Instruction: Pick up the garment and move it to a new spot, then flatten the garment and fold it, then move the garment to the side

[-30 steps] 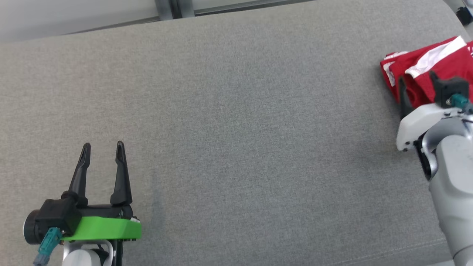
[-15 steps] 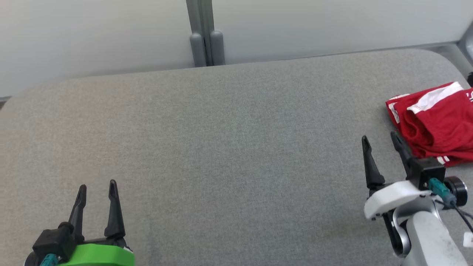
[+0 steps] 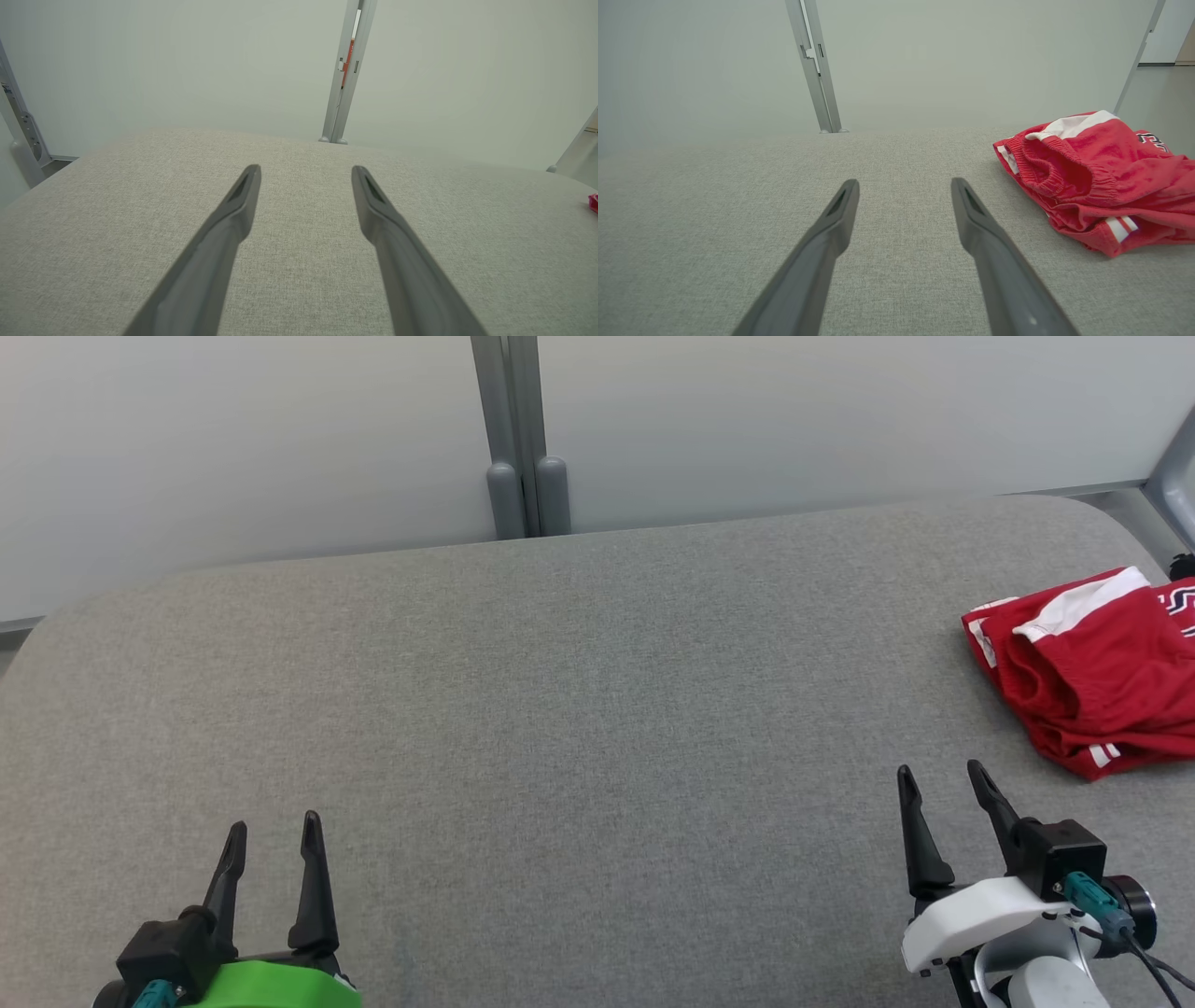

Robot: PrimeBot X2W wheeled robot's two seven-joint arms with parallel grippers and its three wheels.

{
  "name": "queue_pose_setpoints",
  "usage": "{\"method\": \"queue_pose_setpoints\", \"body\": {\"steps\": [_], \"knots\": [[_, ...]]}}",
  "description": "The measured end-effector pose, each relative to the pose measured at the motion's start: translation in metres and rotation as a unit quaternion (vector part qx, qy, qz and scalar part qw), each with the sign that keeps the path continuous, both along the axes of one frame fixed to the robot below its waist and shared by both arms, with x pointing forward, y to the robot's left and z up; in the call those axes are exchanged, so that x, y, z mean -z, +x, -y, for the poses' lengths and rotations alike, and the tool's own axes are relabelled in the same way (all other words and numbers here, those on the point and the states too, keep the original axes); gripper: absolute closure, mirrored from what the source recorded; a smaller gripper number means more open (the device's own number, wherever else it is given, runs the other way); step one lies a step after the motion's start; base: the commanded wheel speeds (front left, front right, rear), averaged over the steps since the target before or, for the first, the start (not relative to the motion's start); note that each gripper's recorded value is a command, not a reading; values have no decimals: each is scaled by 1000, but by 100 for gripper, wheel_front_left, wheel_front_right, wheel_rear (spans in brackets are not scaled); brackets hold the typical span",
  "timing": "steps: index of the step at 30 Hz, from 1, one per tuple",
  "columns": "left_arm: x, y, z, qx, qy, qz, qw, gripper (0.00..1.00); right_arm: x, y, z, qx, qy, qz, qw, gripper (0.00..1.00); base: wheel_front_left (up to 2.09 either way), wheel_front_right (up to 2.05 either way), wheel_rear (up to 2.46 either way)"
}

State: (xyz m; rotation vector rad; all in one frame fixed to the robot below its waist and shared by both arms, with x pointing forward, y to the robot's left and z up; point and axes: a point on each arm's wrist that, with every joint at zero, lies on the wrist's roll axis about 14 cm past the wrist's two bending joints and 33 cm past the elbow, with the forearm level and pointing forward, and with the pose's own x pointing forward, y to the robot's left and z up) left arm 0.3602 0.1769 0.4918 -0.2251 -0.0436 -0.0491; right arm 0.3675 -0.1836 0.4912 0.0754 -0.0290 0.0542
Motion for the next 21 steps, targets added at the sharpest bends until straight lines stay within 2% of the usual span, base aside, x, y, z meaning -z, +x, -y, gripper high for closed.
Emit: {"method": "queue_pose_setpoints", "body": {"steps": [21], "knots": [[0, -2, 6, 8, 0, 0, 1000, 0, -10, 8, -10, -14, -1, 12, 1000, 0, 0, 0, 0]]}}
